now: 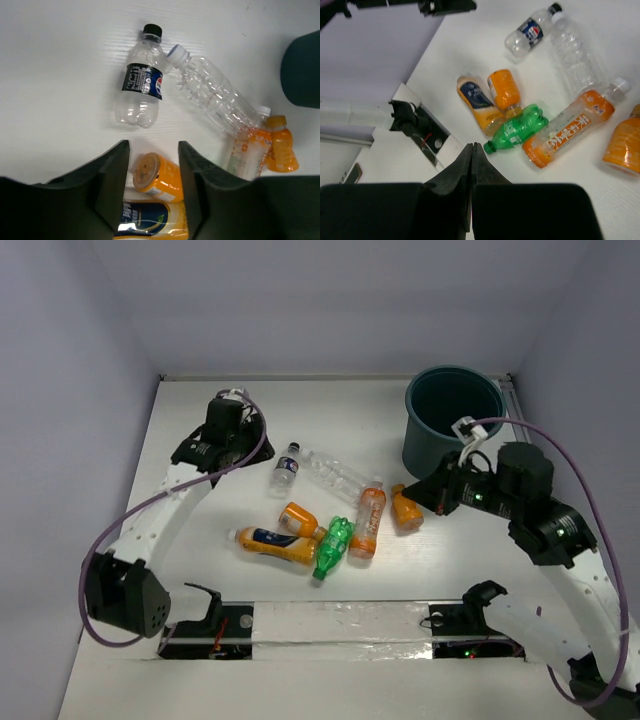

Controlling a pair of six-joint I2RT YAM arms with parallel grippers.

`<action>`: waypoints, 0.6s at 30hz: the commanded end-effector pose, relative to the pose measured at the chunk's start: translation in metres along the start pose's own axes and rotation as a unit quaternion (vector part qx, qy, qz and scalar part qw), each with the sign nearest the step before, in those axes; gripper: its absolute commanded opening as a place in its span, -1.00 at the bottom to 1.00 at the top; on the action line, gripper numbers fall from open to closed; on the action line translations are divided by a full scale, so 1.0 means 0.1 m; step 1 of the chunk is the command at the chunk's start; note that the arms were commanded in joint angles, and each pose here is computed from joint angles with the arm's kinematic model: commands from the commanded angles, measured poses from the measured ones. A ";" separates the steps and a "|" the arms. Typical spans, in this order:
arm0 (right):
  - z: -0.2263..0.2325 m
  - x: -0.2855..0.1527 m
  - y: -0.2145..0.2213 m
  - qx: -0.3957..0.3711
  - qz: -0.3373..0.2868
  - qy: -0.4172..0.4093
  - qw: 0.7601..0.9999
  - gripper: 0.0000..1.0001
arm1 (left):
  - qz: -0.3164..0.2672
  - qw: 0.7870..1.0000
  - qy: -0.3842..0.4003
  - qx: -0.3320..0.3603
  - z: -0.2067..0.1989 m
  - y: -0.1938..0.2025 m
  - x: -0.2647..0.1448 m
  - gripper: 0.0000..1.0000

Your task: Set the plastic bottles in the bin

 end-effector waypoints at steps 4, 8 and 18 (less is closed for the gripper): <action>0.00 0.27 0.07 -0.009 -0.002 0.011 1.000 -1.00 | 0.000 0.998 -0.022 0.065 -0.01 -0.31 0.36 0.08; -0.06 0.37 0.18 -0.007 0.021 0.019 1.000 -1.00 | 0.047 0.995 -0.022 0.081 0.00 -0.28 0.71 0.21; -0.25 0.68 0.12 -0.035 0.042 0.083 0.995 -1.00 | 0.131 0.984 0.008 0.117 0.03 -0.12 1.30 0.30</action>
Point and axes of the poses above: each gripper's point midway between its finger pads, its own x axis out along the fingers, its own z axis along the line the jaws close on, y = z × x, the point moved 9 cm from there along -x, back along the fingers, and after that the axes turned 12 degrees about x, right-handed, at the moved point
